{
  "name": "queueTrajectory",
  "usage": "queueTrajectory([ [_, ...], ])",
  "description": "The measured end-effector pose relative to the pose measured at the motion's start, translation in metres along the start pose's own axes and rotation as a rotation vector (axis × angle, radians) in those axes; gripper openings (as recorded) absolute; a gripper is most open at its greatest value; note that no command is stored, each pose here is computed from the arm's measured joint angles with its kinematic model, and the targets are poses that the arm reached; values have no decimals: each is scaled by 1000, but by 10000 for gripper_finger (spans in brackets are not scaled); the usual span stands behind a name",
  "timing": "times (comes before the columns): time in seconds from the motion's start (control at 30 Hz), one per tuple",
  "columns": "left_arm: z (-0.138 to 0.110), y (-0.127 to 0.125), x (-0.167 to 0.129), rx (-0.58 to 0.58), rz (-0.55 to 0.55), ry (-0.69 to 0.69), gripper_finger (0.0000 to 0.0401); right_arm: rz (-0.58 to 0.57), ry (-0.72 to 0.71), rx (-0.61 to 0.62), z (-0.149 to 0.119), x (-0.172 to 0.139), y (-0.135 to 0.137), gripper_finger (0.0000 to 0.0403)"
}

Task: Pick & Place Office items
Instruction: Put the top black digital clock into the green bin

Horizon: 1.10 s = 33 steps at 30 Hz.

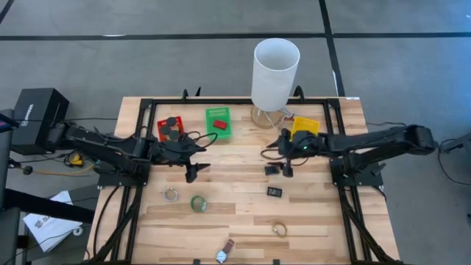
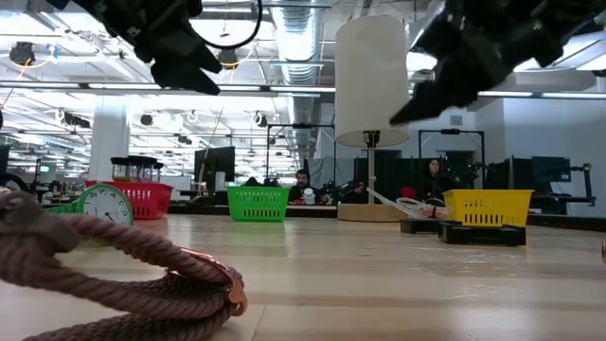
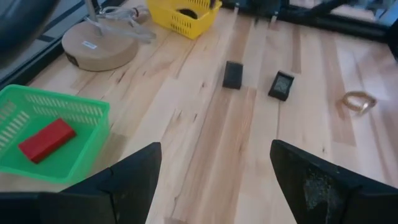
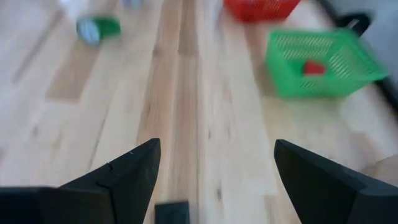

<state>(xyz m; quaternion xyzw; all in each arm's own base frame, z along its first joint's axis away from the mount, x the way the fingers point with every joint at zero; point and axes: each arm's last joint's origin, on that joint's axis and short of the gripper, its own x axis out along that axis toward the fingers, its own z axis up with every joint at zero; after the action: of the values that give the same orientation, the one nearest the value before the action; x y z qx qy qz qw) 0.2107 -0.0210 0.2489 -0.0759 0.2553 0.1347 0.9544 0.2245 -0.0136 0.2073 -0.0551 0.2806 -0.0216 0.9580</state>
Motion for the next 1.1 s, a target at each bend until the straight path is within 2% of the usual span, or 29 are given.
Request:
queueTrajectory([
  [0.2,-1,0,1,-22,-6,-20,298,41,152,-25,-20,27,9,306],
  [0.5,1,-1,1,-28,-11,-34,298,70,377,-7,-48,46,16,306],
  [0.9,2,-1,1,-33,-16,-50,298,91,497,5,-69,65,20,302],
  [1.1,2,-1,1,-33,-17,-53,298,87,482,5,-66,63,19,263],
])
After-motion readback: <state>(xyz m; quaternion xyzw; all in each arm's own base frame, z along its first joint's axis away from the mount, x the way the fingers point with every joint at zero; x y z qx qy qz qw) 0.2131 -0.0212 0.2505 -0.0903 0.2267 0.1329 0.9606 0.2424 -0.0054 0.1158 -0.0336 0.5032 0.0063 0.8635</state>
